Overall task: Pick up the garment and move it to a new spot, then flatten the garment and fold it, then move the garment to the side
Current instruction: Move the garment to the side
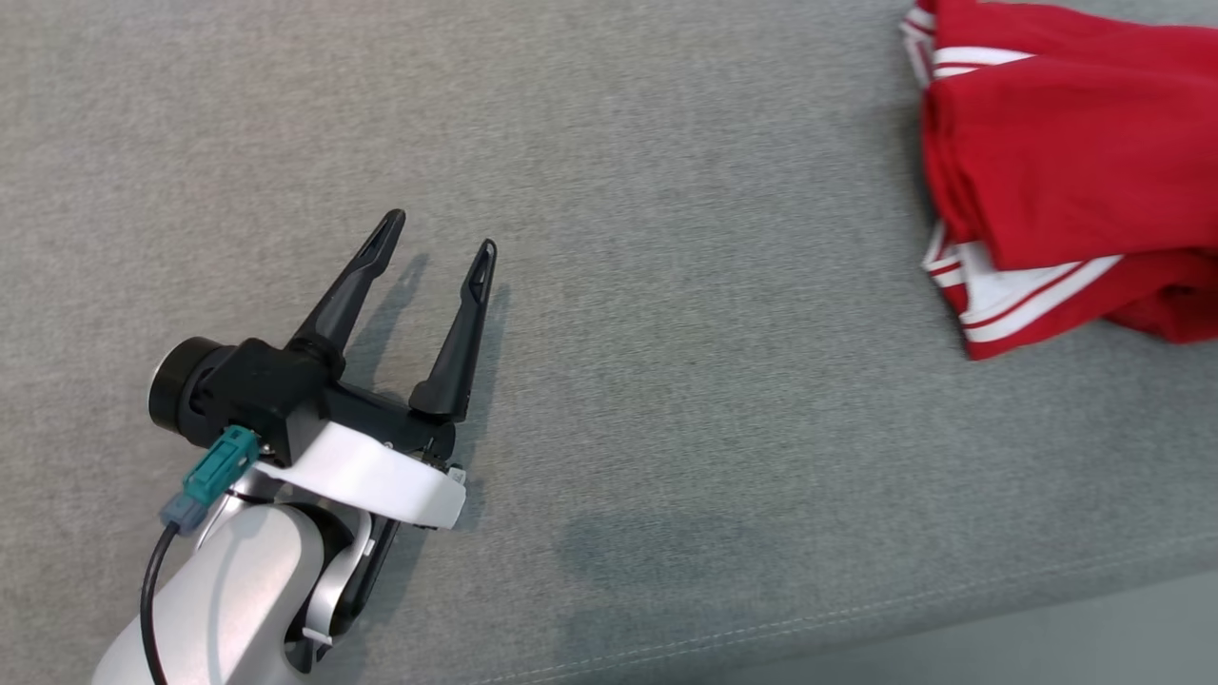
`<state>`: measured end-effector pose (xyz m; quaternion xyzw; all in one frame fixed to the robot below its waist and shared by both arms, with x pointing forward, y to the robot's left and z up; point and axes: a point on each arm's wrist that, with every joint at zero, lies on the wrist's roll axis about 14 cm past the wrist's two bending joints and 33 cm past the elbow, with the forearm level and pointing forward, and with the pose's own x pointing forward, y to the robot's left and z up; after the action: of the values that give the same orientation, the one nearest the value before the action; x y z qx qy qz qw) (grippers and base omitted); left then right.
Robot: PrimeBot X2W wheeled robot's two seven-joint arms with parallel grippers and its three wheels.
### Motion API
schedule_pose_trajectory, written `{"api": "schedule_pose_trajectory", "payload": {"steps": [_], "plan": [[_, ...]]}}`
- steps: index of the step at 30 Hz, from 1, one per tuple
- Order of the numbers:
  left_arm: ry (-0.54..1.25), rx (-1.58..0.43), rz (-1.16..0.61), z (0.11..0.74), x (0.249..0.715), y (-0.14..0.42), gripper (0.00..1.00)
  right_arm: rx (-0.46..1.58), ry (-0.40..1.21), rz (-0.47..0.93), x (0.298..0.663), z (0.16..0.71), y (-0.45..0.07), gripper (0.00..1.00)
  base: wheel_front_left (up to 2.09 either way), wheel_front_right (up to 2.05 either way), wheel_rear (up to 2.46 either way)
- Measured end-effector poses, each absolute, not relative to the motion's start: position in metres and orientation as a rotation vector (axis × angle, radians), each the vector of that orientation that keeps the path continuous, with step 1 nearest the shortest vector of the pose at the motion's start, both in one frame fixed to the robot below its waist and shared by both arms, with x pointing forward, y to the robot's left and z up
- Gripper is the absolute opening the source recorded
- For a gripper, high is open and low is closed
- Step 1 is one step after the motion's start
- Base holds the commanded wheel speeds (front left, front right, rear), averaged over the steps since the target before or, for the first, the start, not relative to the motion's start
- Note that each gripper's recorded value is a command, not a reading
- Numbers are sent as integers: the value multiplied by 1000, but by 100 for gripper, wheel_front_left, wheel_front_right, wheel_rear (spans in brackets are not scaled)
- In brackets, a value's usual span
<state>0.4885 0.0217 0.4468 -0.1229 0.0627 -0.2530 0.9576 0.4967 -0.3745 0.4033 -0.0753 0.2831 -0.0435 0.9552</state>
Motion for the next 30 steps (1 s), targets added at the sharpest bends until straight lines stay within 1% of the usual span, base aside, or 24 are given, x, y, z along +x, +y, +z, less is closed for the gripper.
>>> {"api": "schedule_pose_trajectory", "payload": {"steps": [1,2,3,4,8,13,16,21,23,25,27,30], "plan": [[132,-245,-504,444,489,25,100,-149,579,-101,498,398,-376,7,0,0,0],[130,-242,-493,443,490,29,100,-151,584,-104,499,393,-376,40,0,0,0],[127,-239,-480,442,492,33,100,-148,584,-106,500,387,-374,96,0,0,0],[127,-233,-470,441,493,38,100,-140,584,-104,501,382,-370,100,0,0,0],[120,-223,-454,442,495,44,100,-122,546,-87,504,378,-356,100,0,0,0],[99,-209,-451,454,490,46,100,-109,431,-105,504,409,-361,100,0,0,0],[97,-196,-439,461,483,51,100,-94,363,-102,498,433,-362,100,0,0,0],[76,-166,-392,478,470,66,100,-96,122,-58,498,510,-353,100,0,0,0],[60,-155,-366,487,466,76,100,-91,11,-43,492,540,-344,100,0,0,0],[41,-137,-330,495,463,89,100,-91,-69,-21,482,556,-328,100,0,0,0],[23,-123,-296,504,460,102,100,-72,-124,12,469,559,-303,100,0,0,0],[8,-106,-246,512,452,120,100,-30,-160,57,450,553,-263,100,0,0,0]]}}
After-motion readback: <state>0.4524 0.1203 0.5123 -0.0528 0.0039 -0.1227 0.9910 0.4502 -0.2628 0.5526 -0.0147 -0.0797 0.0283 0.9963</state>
